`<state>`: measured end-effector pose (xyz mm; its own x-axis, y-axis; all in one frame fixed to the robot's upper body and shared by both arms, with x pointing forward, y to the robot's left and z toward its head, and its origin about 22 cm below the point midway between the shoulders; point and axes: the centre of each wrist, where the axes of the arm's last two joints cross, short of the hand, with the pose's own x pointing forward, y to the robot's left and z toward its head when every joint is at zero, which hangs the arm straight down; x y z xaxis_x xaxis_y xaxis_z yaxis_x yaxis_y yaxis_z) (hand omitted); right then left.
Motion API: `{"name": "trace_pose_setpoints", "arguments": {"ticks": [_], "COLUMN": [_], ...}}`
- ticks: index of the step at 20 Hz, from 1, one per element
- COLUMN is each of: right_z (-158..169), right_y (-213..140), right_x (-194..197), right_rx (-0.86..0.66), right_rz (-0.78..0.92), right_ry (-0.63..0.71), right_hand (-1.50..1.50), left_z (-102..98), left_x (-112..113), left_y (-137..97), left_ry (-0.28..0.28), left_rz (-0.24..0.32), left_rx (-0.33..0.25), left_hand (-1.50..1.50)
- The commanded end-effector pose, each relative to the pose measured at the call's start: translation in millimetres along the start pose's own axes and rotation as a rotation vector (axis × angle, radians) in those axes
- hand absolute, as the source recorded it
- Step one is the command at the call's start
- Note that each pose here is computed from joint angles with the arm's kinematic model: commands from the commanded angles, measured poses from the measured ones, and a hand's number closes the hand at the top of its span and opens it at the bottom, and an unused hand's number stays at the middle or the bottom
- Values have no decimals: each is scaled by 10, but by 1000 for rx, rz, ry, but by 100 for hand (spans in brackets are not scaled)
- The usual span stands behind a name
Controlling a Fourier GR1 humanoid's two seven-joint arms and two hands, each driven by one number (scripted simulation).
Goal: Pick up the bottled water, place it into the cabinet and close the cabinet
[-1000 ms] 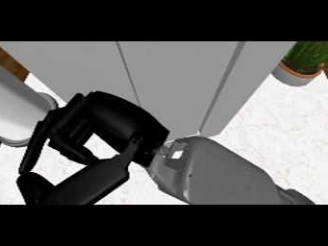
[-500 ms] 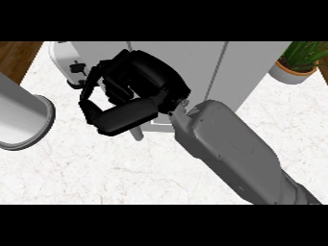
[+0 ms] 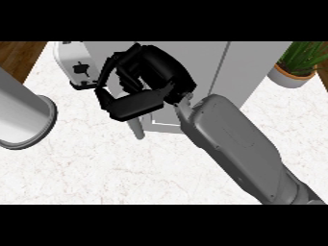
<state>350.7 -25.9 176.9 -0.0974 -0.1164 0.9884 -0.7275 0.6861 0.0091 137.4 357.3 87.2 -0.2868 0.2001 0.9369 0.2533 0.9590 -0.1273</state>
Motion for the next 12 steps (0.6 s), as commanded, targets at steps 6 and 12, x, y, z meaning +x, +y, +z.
{"name": "trace_pose_setpoints", "arguments": {"ticks": [6, 12], "right_z": [26, 68], "right_y": [-629, -697], "right_x": [45, 93], "right_rx": [-257, -261], "right_rz": [90, 103], "right_ry": [-52, -43], "right_hand": [-150, -150], "left_z": [-159, -129], "left_x": [42, -12], "left_y": [-54, -114], "left_ry": [0, -4], "left_rz": [18, 16], "left_rx": [-27, -19], "left_hand": [-150, -150]}}
